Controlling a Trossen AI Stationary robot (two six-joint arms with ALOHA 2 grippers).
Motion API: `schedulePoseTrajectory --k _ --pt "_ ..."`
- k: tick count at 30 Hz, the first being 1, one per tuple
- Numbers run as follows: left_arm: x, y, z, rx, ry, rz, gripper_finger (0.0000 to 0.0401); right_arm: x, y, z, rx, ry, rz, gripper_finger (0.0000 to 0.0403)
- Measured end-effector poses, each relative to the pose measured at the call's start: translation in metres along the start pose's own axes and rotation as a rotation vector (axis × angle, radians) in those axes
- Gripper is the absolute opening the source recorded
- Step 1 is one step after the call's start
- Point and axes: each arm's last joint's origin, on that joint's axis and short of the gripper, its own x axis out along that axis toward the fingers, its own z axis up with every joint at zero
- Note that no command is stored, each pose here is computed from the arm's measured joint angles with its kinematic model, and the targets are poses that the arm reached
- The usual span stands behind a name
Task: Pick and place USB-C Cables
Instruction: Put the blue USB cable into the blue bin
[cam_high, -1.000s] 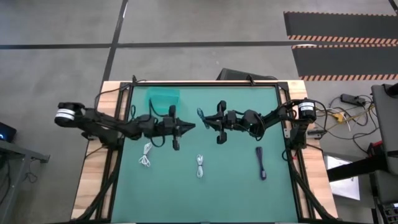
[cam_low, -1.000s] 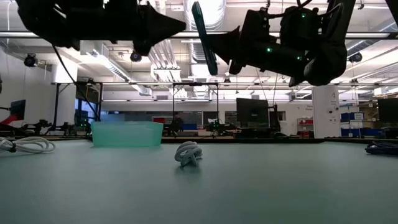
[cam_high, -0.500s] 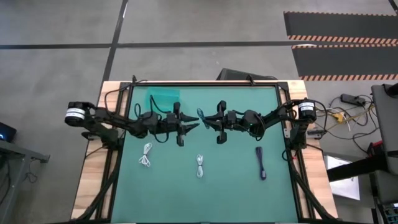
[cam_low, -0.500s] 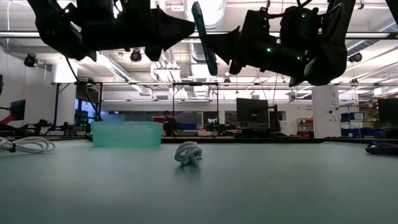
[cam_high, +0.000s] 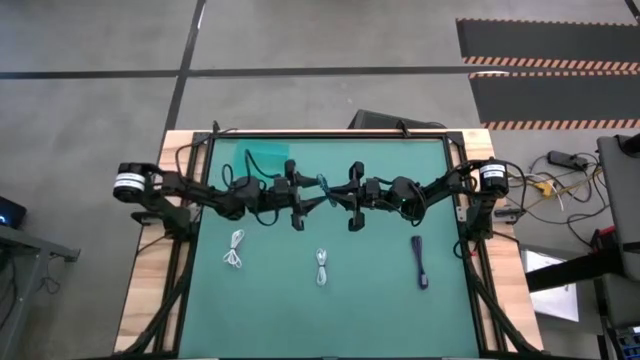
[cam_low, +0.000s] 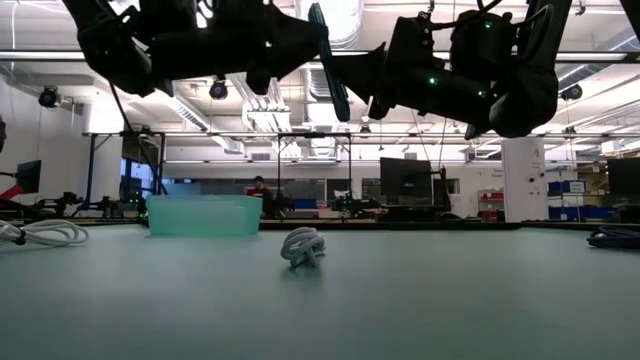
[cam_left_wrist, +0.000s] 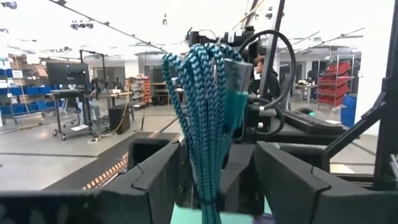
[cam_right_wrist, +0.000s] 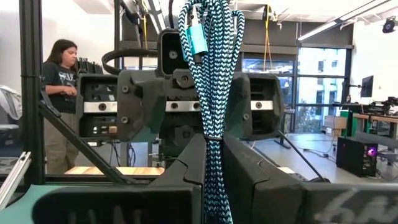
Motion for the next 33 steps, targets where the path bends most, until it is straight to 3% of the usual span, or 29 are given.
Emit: schedulePoseTrajectory --k 9,20,28,33 --pt "0.0095 -0.0005 0.0014 0.006 -0.015 0.0 0.0174 -0.0001 0.0 -0.0001 0.001 0.001 0.0 0.0023" --pt "0.0087 -0.0004 0.0 0.027 -0.007 0.001 0.002 -0.0002 0.0002 -0.0002 -0.016 0.003 0.003 0.0023" --pt "0.0085 -0.0005 -0.0007 0.028 0.001 0.001 0.0015 -0.0003 0.0001 -0.0007 -0.025 0.009 0.001 0.0026" --pt "0.0093 -0.0006 -0.0011 0.028 0.011 0.0 0.0012 -0.0003 -0.0001 -0.001 0.003 0.011 -0.005 0.0063"
